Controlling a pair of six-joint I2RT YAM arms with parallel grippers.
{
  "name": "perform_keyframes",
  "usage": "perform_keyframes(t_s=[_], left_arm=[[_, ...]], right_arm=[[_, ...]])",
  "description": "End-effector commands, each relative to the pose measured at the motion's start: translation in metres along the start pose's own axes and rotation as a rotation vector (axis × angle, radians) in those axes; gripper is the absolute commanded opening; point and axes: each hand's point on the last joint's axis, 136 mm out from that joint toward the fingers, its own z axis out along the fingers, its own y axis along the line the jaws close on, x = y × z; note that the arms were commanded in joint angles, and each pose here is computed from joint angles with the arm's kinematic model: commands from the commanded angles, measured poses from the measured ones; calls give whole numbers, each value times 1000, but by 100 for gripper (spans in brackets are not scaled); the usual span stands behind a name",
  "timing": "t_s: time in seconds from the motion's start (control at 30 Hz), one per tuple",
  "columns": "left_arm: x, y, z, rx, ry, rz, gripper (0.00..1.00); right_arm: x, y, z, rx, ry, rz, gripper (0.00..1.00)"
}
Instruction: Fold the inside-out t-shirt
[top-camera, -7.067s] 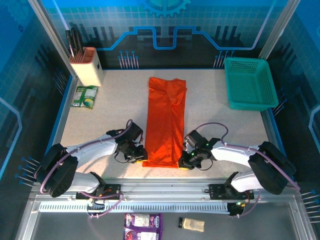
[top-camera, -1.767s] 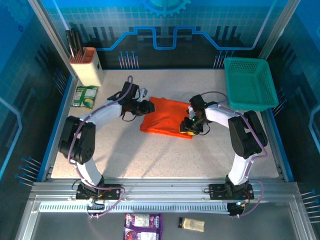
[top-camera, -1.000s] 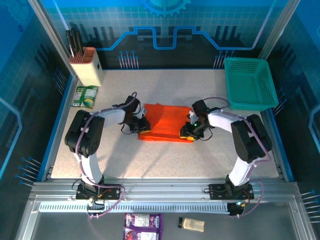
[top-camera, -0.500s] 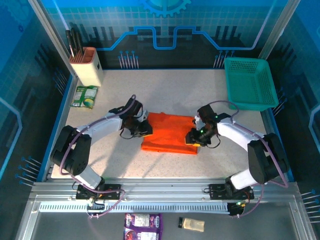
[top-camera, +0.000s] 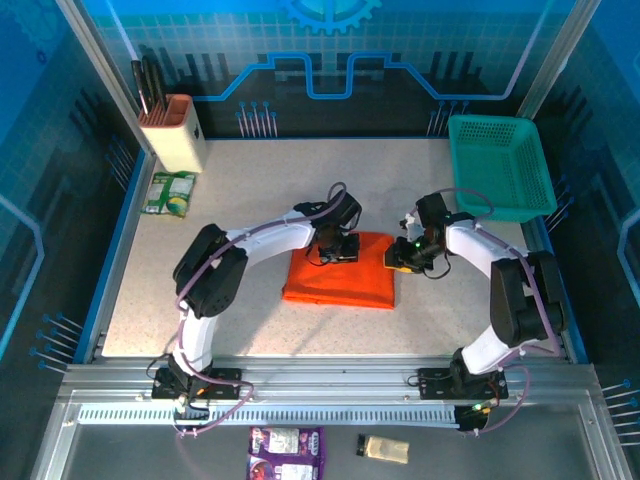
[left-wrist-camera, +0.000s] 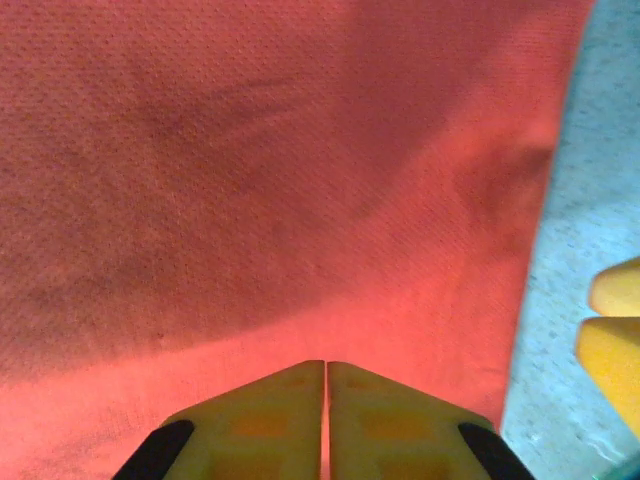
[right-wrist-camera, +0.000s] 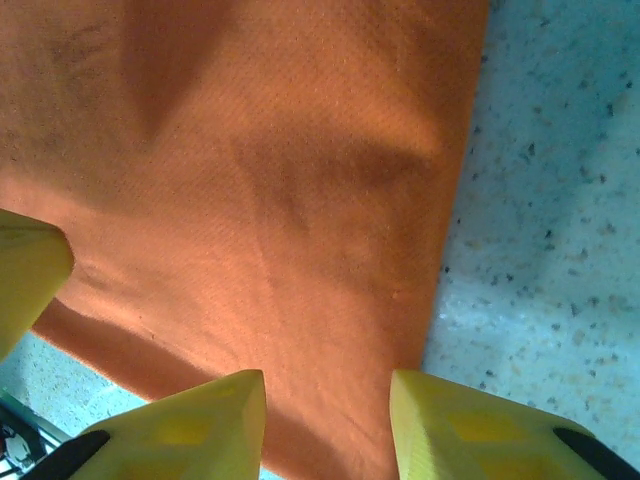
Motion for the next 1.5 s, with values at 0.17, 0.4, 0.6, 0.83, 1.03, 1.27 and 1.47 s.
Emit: perform_keyframes(t_s=[0.17, 0.4, 0.6, 0.83, 1.03, 1.27, 1.47], left_arm=[[-6, 36, 3, -224, -18, -27, 8], [8, 35, 29, -192, 60, -36, 6], [17, 54, 43, -258, 95, -45, 6], [24, 61, 52, -274, 124, -61, 5], [22, 59, 48, -269, 112, -60, 5], [11, 43, 26, -225, 61, -47, 6], [1, 27, 0, -170, 13, -39, 9]], right_arm=[[-7, -8, 11, -32, 12, -29, 37], [-5, -14, 17, -19, 25, -22, 37], [1, -17, 24, -27, 40, -8, 36], [11, -14, 25, -57, 71, 24, 36], [13, -12, 30, -85, 90, 58, 28], [15, -20, 23, -19, 84, 72, 22], [16, -20, 24, -21, 101, 84, 22]])
